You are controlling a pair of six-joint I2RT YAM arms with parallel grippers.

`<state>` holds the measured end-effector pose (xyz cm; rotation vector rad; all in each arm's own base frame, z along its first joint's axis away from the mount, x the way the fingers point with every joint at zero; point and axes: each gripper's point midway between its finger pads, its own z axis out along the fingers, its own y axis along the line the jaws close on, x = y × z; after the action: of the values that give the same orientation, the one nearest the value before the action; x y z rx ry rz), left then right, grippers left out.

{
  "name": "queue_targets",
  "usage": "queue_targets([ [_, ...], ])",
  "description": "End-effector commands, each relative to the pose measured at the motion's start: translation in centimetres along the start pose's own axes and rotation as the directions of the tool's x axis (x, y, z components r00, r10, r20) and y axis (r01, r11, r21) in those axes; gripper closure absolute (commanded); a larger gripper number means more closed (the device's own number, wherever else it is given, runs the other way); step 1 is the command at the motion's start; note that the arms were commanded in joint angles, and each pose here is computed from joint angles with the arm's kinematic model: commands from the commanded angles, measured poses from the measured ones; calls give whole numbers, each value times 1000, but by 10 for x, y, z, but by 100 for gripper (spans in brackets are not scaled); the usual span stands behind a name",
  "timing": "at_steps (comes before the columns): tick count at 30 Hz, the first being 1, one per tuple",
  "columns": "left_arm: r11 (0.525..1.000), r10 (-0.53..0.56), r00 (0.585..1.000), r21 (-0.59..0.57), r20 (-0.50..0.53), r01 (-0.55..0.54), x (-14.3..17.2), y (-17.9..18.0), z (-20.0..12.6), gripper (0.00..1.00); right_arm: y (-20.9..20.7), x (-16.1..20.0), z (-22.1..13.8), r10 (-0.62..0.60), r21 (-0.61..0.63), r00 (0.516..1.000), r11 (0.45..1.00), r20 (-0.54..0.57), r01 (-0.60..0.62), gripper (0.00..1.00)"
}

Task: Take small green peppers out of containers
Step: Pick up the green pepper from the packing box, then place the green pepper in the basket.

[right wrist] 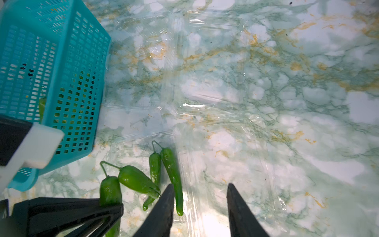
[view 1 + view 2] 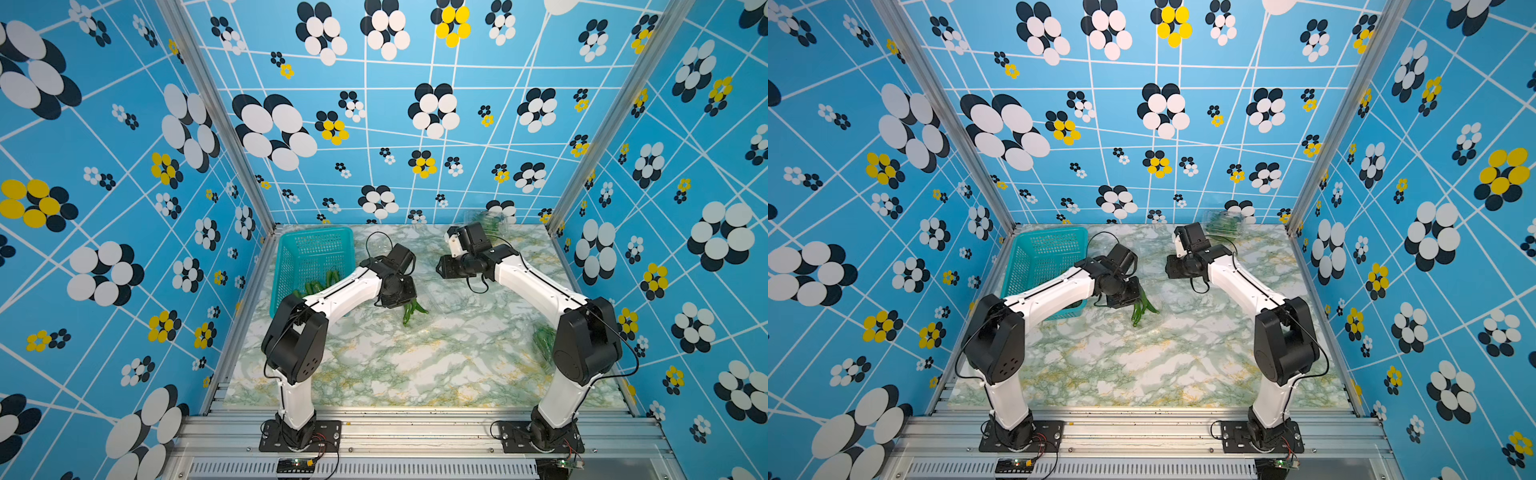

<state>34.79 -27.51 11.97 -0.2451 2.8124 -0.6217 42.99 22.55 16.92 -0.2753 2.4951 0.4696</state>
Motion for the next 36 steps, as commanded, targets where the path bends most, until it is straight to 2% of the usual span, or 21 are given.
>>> queue_targets([
  [1,999,-19,998,29,62,17,-12,9,-34,94,14,-5,-2,-18,-60,1000,998,-21,16,56],
  [5,997,-58,988,52,143,51,-31,30,-79,93,34,-25,-7,-37,-111,999,993,7,38,55],
  [8,993,-112,975,61,192,102,-47,59,-107,91,56,-34,-5,-72,-142,997,987,10,72,55],
  [15,974,-224,943,70,246,213,-73,126,-136,90,111,-42,14,-152,-198,988,969,6,151,55],
  [22,959,-283,931,45,230,280,-85,167,-126,90,151,-36,34,-203,-251,979,949,-26,191,55],
  [27,943,-326,920,6,220,332,-90,198,-112,89,163,-22,55,-225,-265,972,943,-71,199,55],
  [34,926,-352,917,-72,188,370,-95,231,-86,78,170,-16,62,-236,-274,968,940,-88,204,55],
  [36,924,-354,919,-90,172,372,-97,236,-78,69,169,-16,62,-239,-270,967,940,-88,208,55],
])
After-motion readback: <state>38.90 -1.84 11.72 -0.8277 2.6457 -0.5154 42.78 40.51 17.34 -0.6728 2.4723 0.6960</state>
